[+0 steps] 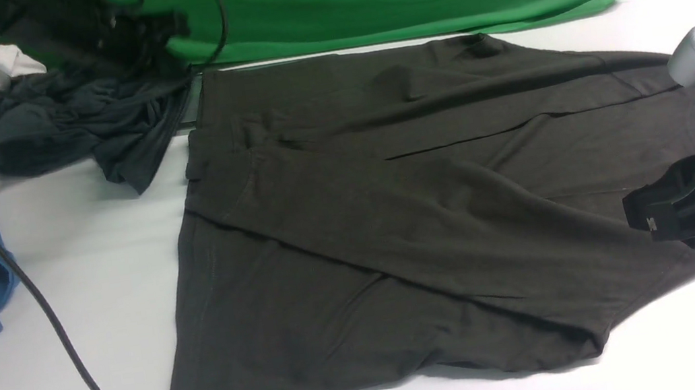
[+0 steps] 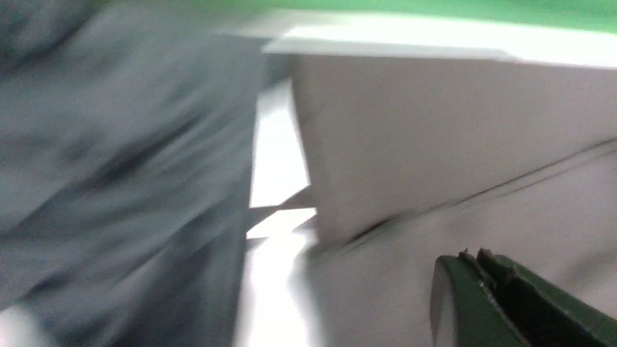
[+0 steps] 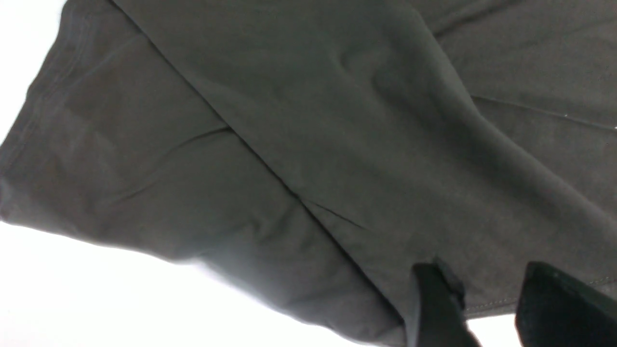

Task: Fold a long-sleeved shirt on a white desktop.
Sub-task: 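Grab the top left corner of the dark shirt with the left gripper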

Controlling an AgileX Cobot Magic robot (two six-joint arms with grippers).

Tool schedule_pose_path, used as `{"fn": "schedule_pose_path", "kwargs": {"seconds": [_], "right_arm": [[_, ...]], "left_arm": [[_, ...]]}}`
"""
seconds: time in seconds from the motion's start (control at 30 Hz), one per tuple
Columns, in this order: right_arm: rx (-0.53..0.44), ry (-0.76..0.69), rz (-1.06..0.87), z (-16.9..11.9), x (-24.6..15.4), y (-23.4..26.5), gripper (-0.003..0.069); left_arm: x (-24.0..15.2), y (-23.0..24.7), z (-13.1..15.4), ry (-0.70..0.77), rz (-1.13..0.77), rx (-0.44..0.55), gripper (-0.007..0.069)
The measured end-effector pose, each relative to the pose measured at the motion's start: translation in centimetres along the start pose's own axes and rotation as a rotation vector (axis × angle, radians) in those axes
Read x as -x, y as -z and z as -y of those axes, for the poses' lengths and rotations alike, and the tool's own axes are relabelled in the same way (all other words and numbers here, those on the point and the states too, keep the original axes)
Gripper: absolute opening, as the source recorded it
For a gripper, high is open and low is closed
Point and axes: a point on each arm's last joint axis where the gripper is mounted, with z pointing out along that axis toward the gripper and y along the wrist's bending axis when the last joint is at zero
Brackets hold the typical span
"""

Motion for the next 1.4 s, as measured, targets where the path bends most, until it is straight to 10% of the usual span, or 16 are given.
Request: {"fn": "schedule_pose_path", "kwargs": {"seconds": [0.3, 0.57, 1.07, 1.4], "right_arm": [[0.000, 0.000, 0.003, 0.0, 0.0, 0.0, 0.0242], [-0.002, 0.000, -0.018, 0.0, -0.2, 0.0, 0.0242], [-0.002, 0.000, -0.021, 0.0, -0.2, 0.0, 0.0242], [-0.002, 0.000, -0.021, 0.0, -0.2, 0.0, 0.0242]], "left_arm": [[-2.1, -4.5, -1.3, 0.034, -0.113, -0.012, 0.0321], [-2.3, -6.1, -1.7, 0.049, -0.094, -0.018, 0.0356], [-2.4, -7.2, -1.6, 0.041, -0.063, -0.070, 0.0042], [-0.6, -4.5, -0.4, 0.026, 0.014, -0.106, 0.0028]]}}
